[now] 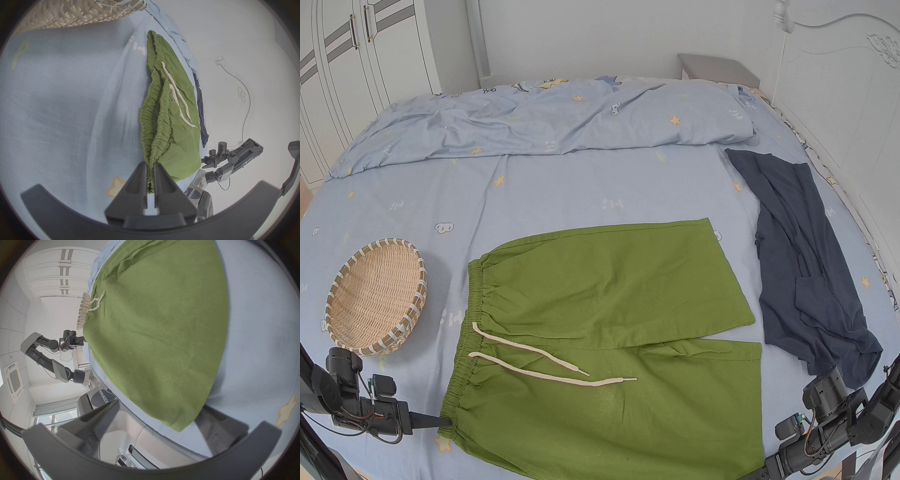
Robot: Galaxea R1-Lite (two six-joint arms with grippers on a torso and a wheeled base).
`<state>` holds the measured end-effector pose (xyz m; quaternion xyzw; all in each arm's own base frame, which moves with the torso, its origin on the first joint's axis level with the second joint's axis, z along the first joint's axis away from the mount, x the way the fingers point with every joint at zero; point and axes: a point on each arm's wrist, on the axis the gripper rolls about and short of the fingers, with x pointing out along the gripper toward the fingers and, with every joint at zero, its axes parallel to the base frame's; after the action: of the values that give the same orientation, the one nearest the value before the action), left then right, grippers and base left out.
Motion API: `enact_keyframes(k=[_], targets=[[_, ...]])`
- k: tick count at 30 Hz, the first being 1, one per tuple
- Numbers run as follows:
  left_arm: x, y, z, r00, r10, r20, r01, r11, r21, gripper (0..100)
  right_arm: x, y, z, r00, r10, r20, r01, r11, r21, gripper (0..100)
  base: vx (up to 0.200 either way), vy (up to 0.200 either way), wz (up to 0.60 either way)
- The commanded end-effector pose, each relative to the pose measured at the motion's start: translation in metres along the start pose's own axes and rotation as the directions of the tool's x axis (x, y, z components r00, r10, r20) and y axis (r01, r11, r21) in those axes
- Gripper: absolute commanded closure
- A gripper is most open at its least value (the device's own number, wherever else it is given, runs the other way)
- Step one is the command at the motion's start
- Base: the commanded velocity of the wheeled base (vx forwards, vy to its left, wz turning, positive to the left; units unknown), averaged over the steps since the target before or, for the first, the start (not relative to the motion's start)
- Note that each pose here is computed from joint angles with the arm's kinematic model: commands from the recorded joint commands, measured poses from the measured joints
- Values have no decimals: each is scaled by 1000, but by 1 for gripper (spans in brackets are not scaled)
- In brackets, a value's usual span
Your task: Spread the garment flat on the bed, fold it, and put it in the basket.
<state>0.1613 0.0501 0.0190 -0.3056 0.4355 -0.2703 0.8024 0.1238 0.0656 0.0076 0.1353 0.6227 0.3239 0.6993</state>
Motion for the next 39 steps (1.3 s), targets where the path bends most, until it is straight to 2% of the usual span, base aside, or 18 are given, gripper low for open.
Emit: enact_keyframes(k=[1,3,5,14,21,24,28,32,34,37,39], targets=[[0,0,0,1000,1,1,-1,1000,-2,100,0,-1,-6,1000,-6,-22,6,1000,17,100,0,0,0],[0,0,0,1000,1,1,-1,1000,-2,100,0,-1,-6,1000,-6,-22,6,1000,17,100,0,0,0],[0,1,0,1000,1,2,-1,1000,-2,100,-2,-1,-11,998,-26,-58,27,999,27,100,0,0,0],[-3,-1,-9,1000,6,-3,-6,999,-32,100,-14,3,-23,997,-39,-71,43,998,54,100,0,0,0],[-11,-15,-11,1000,1,-20,-2,998,-61,100,-27,6,-18,998,-28,53,26,999,34,100,0,0,0],[-18,-25,0,1000,-1,-18,-1,996,-89,100,-36,10,-6,989,-22,143,21,1000,11,100,0,0,0],[-36,-49,32,1000,-1,-13,-1,983,-183,100,-55,23,14,963,-1,268,5,1000,-16,100,0,0,0],[-45,-59,53,1000,-5,-19,1,980,-197,100,-73,37,37,942,17,334,-4,999,-39,100,0,0,0],[-43,-65,70,999,-18,-36,11,984,-179,100,-85,47,56,925,26,378,-2,998,-64,100,0,0,0],[-39,-69,93,999,-28,-41,19,980,-199,100,-104,55,81,895,32,444,5,997,-83,100,0,0,0],[-38,-73,101,999,-33,-38,24,980,-199,100,-110,59,88,886,37,462,7,996,-93,100,0,0,0]])
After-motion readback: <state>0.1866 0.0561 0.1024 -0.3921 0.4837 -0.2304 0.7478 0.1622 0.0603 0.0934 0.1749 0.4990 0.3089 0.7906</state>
